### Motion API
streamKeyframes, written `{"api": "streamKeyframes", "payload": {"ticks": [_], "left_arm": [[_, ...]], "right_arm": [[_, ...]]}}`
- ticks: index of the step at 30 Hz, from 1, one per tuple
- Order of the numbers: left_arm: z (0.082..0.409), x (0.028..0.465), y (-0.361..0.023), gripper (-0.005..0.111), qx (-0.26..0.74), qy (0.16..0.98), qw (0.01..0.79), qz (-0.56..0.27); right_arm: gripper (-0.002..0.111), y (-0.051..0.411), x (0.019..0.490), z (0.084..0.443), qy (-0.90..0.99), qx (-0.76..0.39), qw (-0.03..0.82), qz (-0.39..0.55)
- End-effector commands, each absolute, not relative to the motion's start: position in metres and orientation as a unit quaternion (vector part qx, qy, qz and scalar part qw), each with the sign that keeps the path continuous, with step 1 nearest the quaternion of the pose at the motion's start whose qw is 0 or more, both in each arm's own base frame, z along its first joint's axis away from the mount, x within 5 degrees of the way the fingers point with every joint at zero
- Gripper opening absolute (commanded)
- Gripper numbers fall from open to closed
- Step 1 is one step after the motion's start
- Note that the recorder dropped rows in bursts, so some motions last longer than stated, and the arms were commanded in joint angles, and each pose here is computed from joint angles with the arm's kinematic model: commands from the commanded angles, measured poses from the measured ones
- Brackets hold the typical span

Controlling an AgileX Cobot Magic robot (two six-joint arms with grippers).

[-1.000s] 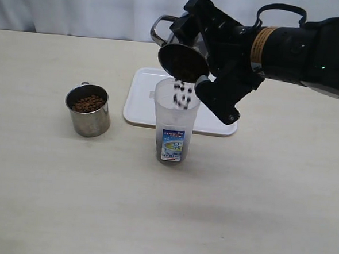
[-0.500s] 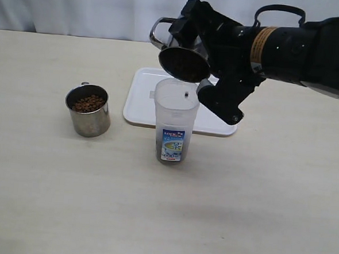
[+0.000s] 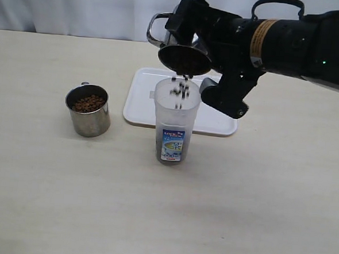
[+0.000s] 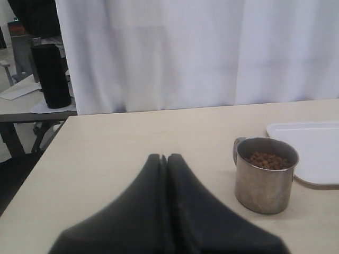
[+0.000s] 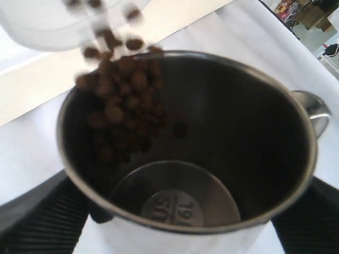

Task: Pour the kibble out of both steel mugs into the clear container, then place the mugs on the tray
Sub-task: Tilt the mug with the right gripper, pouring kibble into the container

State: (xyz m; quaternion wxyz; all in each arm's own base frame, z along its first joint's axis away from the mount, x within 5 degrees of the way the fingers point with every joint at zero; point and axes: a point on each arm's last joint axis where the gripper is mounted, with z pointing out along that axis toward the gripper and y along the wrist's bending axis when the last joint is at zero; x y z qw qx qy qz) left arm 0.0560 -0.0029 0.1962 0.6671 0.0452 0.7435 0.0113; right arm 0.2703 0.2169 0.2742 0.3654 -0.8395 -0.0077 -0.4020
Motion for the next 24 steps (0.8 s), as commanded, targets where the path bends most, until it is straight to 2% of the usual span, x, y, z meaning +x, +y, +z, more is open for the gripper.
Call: {"api": "streamKeyframes", "payload": {"ticks": [1,12,24], "left_arm": [[0.1968,0.0560,-0.0025,0.000,0.044,0.738,0.673,0.014],[0.1967,0.0560,-0.0025,0.000,0.044,0.738,0.673,0.014],[0.1967,0.0560,-0.0025,0.000,0.044,0.738,0.673,0.014]], "right_arm": [[0.004,0.2169,0.2697,0.2762,-0.019,-0.838,0.363,-0.408],[0.004,0.2200,0.2635,0.2694,-0.036,-0.853,0.316,-0.413],[0.004,0.2210,0.2618,0.2680,-0.056,-0.853,0.308,-0.417]]}}
